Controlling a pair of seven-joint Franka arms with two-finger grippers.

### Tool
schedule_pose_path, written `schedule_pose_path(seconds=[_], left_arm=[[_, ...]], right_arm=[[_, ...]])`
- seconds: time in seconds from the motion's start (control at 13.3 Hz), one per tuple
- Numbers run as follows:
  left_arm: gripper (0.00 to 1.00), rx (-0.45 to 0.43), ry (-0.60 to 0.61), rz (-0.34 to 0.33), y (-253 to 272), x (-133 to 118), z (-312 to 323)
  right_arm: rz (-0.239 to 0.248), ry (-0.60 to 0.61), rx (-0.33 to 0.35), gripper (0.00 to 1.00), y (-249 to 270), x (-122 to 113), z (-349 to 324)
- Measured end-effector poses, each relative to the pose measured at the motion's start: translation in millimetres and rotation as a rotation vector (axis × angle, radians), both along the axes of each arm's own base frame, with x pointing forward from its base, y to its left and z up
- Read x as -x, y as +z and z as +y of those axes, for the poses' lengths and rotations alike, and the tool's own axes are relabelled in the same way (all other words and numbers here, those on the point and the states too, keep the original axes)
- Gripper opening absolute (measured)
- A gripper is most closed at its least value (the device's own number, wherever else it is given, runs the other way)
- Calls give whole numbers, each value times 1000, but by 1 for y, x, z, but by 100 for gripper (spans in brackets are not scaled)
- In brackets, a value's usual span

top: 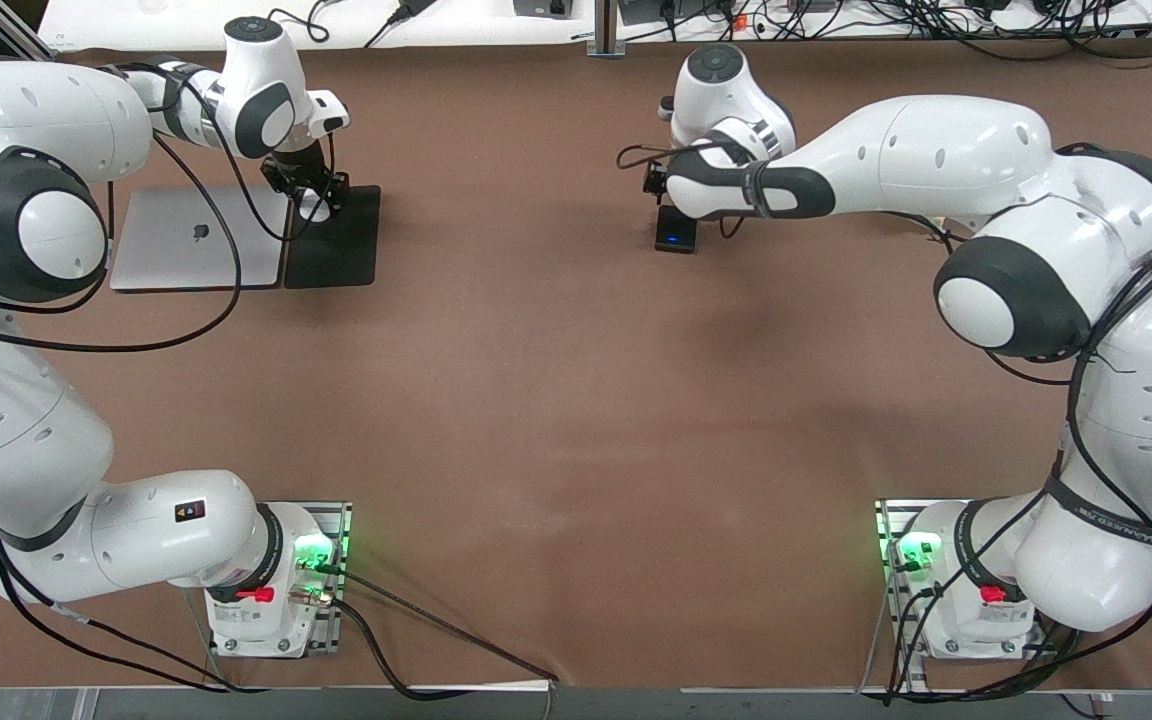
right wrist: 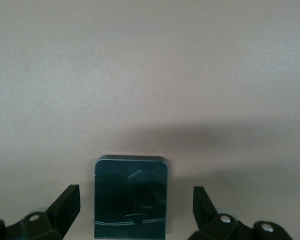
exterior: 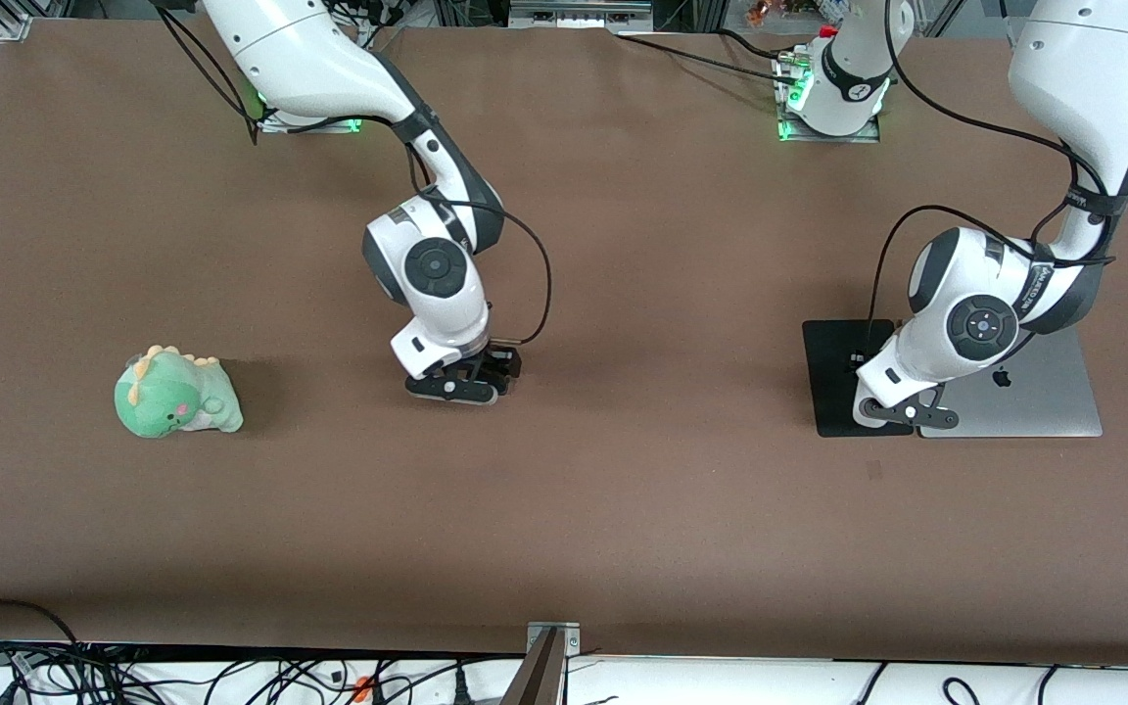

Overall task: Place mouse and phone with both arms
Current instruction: 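Carry the mouse toward the black pad while the right gripper grasps the phone, then lower the mouse onto the black pad and open the left gripper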

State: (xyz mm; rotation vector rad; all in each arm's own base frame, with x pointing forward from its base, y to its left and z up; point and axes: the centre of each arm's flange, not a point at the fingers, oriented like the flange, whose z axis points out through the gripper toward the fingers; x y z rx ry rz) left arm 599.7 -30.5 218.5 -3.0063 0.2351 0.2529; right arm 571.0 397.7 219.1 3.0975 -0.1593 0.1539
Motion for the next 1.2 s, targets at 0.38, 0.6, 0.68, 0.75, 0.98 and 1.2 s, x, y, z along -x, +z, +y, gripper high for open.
schedule_pose_path(seconds=[0.38, 0.6, 0.68, 0.75, 0.98, 1.2], left_arm=[[62, 10, 11, 35, -22, 4, 6], [63, 10, 11, 46, -26, 8, 7], [69, 12, 6, 49, -27, 9, 8], [79, 14, 1, 51, -27, 9, 11], [99, 14, 13, 56, -18, 6, 20], [100, 11, 29, 19, 42, -18, 12]], right_arm=[[-33, 26, 3, 100, -41, 11, -2], [-31, 31, 5, 100, -44, 14, 0], [-32, 32, 5, 100, -44, 14, 1], [-32, 32, 5, 100, -44, 15, 1], [-31, 28, 5, 100, -46, 19, 5], [-32, 27, 7, 94, -47, 20, 5]])
